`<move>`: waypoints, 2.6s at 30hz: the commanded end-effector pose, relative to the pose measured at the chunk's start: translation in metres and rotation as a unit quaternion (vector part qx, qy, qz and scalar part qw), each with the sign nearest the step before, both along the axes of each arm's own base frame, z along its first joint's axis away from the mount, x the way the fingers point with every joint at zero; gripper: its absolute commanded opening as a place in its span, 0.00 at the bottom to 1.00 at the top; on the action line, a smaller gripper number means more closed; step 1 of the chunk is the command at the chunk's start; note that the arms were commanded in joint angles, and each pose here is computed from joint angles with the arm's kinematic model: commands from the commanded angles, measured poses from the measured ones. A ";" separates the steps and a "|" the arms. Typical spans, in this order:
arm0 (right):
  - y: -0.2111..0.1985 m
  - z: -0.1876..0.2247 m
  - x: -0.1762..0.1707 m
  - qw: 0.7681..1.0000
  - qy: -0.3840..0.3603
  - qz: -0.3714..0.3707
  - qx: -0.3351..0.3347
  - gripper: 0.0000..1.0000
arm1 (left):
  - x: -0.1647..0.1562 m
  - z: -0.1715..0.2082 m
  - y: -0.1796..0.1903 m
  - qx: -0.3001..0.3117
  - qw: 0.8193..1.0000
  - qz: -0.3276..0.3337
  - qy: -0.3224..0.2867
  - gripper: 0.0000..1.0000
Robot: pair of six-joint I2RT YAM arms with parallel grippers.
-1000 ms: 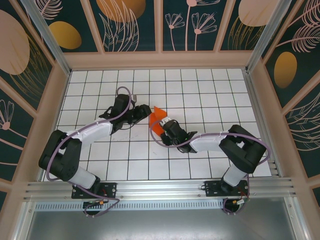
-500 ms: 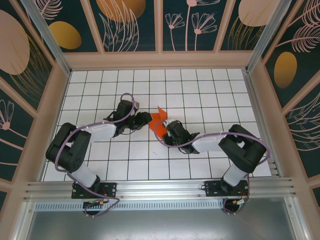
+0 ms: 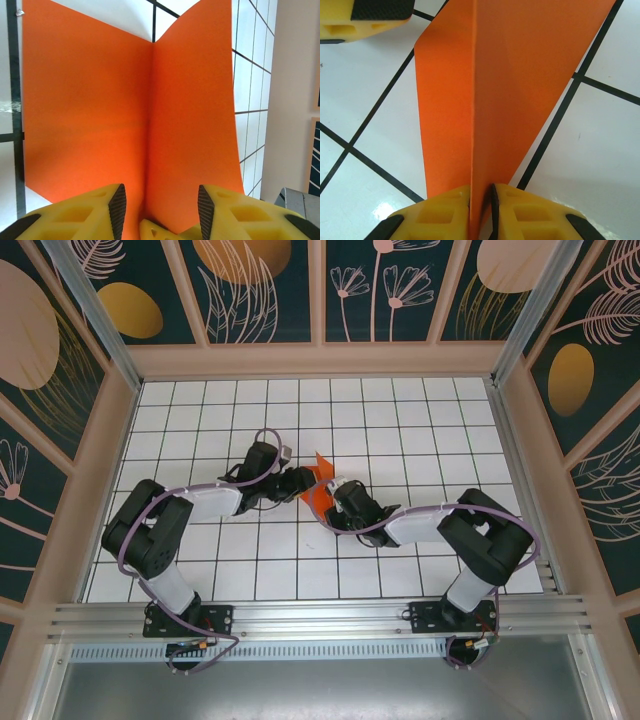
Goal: Fold a paper plane with a square sheet of paper (fold left side to right side)
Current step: Fourth fold the wing at the center of the table.
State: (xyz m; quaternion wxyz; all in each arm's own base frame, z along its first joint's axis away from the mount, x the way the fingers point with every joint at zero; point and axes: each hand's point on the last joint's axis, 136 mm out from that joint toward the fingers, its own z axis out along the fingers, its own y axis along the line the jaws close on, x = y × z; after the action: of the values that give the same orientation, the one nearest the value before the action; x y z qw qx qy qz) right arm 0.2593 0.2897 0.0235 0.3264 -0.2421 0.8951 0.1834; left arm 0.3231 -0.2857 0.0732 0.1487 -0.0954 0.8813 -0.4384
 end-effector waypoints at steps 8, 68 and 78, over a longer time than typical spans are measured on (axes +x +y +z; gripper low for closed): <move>-0.003 -0.005 0.000 1.000 0.009 -0.008 0.004 0.19 | 0.009 0.003 -0.017 -0.016 1.000 -0.014 -0.006 0.47; 0.008 0.036 0.019 0.999 0.021 -0.006 0.046 0.36 | 0.006 -0.049 -0.010 0.055 0.998 -0.021 0.029 0.47; 0.011 0.029 0.016 0.998 0.035 0.001 0.055 0.14 | 0.006 -0.044 -0.007 0.060 0.998 -0.018 0.022 0.47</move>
State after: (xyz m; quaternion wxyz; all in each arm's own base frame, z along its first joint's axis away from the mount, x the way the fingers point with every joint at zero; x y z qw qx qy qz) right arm 0.2728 0.2959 0.0501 0.3114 -0.2200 0.8959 0.2280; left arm 0.3295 -0.2959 0.0302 0.1208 -0.0851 0.9067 -0.3951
